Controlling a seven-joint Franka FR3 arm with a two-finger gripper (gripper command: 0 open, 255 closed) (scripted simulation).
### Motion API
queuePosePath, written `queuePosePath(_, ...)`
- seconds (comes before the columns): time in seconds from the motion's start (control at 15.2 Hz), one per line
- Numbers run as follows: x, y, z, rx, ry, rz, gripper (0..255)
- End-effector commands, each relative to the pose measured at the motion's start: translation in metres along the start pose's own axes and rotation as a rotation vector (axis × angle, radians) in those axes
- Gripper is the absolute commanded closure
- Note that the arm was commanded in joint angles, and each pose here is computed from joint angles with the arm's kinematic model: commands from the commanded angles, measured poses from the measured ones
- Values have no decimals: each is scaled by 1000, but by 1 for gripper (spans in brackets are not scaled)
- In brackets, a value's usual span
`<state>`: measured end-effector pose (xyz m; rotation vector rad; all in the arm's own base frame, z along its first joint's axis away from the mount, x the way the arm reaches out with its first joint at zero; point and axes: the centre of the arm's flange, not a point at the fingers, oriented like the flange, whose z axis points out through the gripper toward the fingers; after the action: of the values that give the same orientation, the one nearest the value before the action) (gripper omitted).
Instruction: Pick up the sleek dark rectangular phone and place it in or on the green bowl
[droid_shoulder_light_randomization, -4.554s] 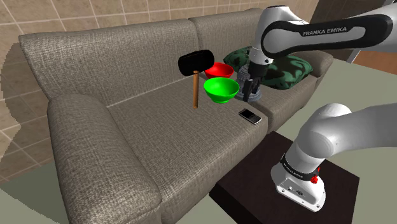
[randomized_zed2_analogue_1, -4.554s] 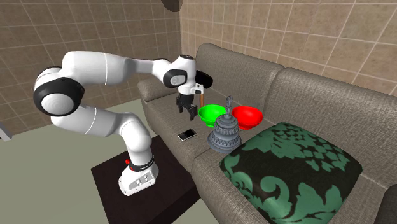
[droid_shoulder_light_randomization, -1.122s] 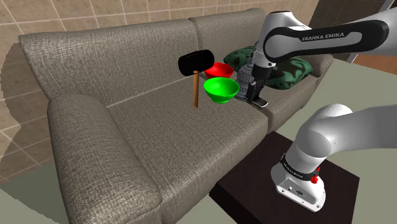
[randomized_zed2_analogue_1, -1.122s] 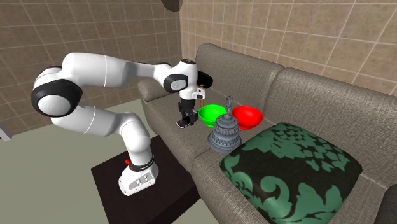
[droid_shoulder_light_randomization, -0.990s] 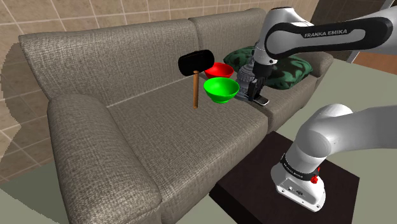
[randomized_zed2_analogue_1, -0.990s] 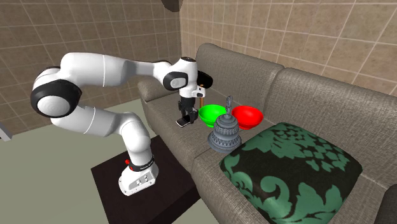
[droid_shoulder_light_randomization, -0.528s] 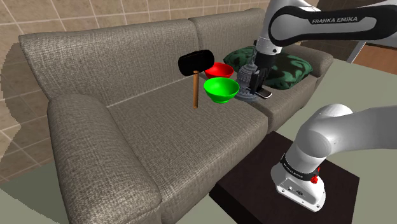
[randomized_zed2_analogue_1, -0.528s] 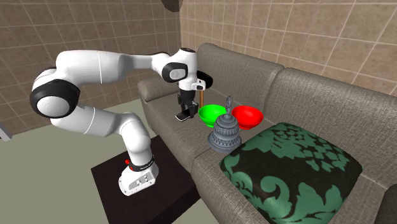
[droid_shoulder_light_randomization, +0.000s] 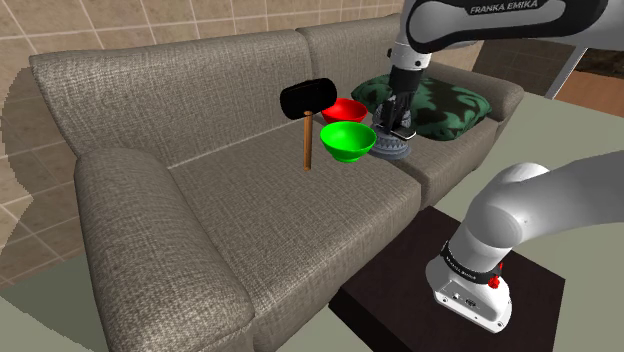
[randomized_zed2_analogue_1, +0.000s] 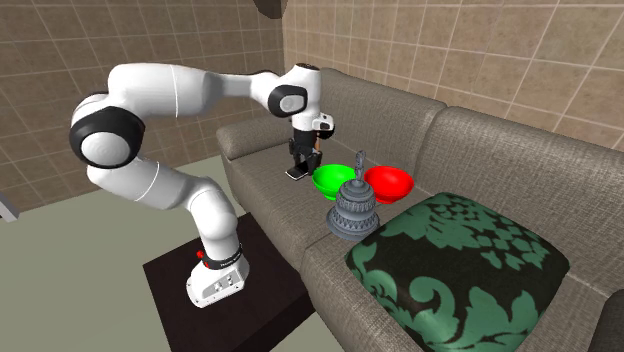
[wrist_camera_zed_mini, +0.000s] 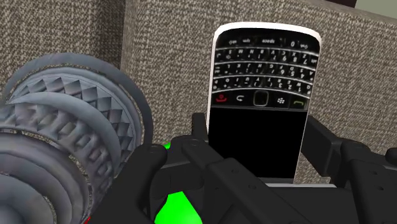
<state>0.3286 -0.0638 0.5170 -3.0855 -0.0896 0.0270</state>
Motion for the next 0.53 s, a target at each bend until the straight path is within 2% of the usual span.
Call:
queuePosePath(0.0, 24, 2, -1, 0, 0, 0, 255)
queuePosePath(0.46, 115, 11, -5, 0, 0, 0, 255)
